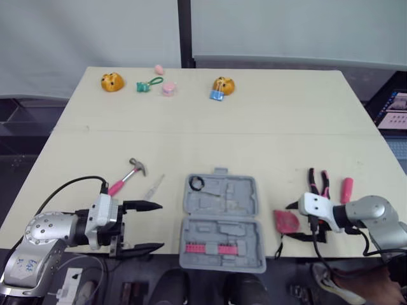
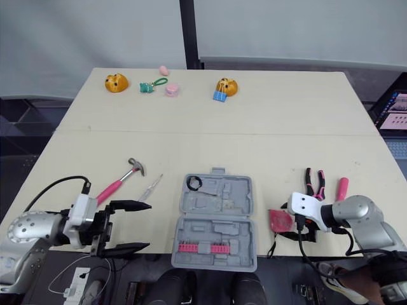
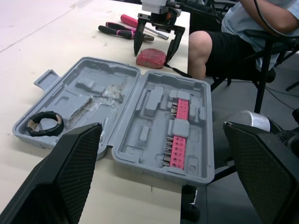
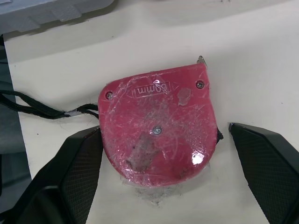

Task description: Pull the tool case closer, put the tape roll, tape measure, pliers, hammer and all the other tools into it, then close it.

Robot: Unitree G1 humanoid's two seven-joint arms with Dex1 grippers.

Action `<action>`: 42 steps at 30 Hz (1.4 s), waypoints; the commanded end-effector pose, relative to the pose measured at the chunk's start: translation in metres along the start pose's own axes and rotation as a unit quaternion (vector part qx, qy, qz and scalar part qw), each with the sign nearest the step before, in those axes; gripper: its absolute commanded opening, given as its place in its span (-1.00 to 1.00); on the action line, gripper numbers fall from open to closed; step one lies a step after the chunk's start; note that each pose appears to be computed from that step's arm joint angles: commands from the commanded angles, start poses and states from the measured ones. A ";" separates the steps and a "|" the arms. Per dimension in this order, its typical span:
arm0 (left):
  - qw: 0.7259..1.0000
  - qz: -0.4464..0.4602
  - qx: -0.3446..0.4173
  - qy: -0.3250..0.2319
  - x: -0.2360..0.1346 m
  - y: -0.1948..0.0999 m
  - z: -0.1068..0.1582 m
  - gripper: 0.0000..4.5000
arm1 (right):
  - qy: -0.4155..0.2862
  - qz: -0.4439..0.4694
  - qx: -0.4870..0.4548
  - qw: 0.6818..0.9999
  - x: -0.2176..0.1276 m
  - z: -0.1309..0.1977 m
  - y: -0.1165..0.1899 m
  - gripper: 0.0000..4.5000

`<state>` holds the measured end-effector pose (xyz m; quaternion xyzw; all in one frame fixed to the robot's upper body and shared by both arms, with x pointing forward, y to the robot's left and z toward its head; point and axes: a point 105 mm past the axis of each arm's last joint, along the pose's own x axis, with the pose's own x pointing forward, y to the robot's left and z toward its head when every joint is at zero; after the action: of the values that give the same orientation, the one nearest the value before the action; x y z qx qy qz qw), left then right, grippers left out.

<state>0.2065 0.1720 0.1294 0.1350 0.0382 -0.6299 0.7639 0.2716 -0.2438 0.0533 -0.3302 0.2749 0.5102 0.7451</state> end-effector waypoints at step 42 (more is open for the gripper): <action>0.999 0.024 0.042 -0.022 0.015 0.028 0.004 1.00 | 0.135 -0.060 -0.044 0.988 -0.038 0.131 -0.059 0.33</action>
<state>0.2354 0.1606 0.1310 0.1483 -0.0006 -0.6203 0.7703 0.3222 -0.1798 0.1698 -0.4401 0.3227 0.4346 0.7165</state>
